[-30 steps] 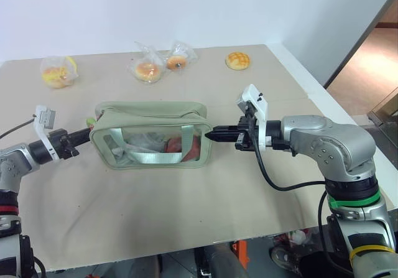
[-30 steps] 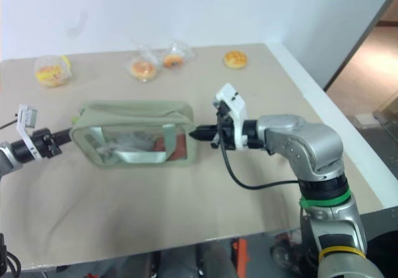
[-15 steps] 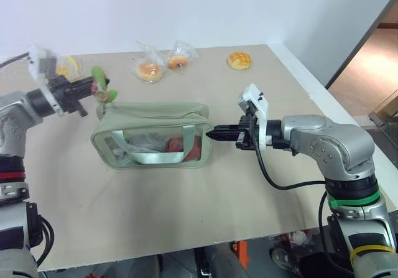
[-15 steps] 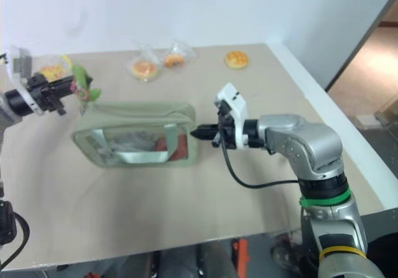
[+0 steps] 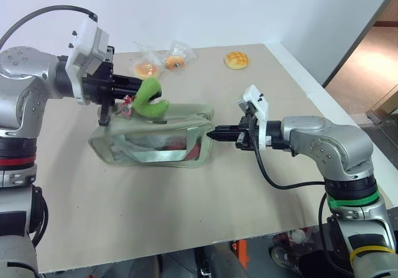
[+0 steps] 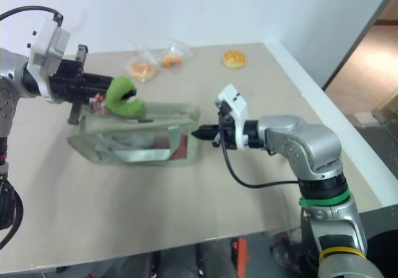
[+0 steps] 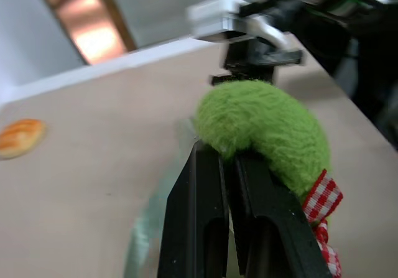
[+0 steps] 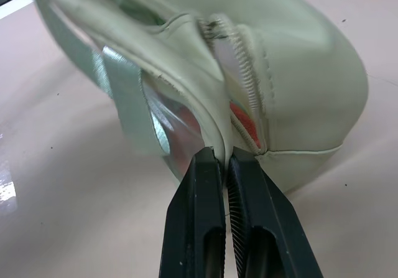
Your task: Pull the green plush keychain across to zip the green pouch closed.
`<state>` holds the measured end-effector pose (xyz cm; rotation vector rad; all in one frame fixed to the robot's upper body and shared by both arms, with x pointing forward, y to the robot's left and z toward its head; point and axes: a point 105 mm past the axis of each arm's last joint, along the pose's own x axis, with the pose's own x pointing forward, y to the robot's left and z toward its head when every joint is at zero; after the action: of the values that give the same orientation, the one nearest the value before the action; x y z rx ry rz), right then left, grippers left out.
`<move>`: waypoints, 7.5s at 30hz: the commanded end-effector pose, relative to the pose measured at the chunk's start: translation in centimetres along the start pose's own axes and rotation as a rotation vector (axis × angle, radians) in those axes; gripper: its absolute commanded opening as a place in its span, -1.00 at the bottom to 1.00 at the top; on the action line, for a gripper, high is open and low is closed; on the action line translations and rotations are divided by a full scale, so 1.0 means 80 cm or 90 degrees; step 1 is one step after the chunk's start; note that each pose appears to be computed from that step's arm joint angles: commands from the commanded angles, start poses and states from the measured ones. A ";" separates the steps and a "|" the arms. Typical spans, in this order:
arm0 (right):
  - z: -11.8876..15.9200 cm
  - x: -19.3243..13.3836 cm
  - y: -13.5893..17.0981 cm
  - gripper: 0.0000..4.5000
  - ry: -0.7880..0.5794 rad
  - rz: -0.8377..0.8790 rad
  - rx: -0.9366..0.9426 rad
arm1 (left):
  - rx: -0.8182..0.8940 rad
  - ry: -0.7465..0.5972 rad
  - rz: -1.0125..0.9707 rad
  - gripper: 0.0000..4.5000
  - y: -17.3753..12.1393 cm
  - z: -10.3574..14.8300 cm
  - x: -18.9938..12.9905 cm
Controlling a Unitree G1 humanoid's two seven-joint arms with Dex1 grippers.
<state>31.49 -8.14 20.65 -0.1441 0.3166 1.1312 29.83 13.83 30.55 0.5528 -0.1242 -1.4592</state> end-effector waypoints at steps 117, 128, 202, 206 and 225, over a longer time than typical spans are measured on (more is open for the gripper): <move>-0.002 0.018 0.003 -1.00 -0.001 0.036 -0.003 | -0.450 -0.087 0.319 -0.99 -0.087 -0.136 -0.123; 0.011 0.011 -0.001 -1.00 -0.035 0.023 0.004 | -0.441 -0.057 0.333 -0.99 -0.079 -0.152 -0.118; 0.165 0.107 0.062 0.97 -0.063 0.084 -0.875 | -0.426 -0.069 0.367 -1.00 -0.068 -0.154 -0.115; 0.157 0.109 0.060 0.97 -0.050 0.093 -0.883 | -0.425 -0.071 0.371 -1.00 -0.069 -0.152 -0.115; 0.166 0.128 0.065 0.73 -0.069 0.097 -0.893 | -0.428 -0.073 0.388 -1.00 -0.072 -0.156 -0.117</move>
<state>33.66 6.18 28.60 -1.2918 -0.5646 1.3424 28.58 26.06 19.97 -0.1181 0.0918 -0.8689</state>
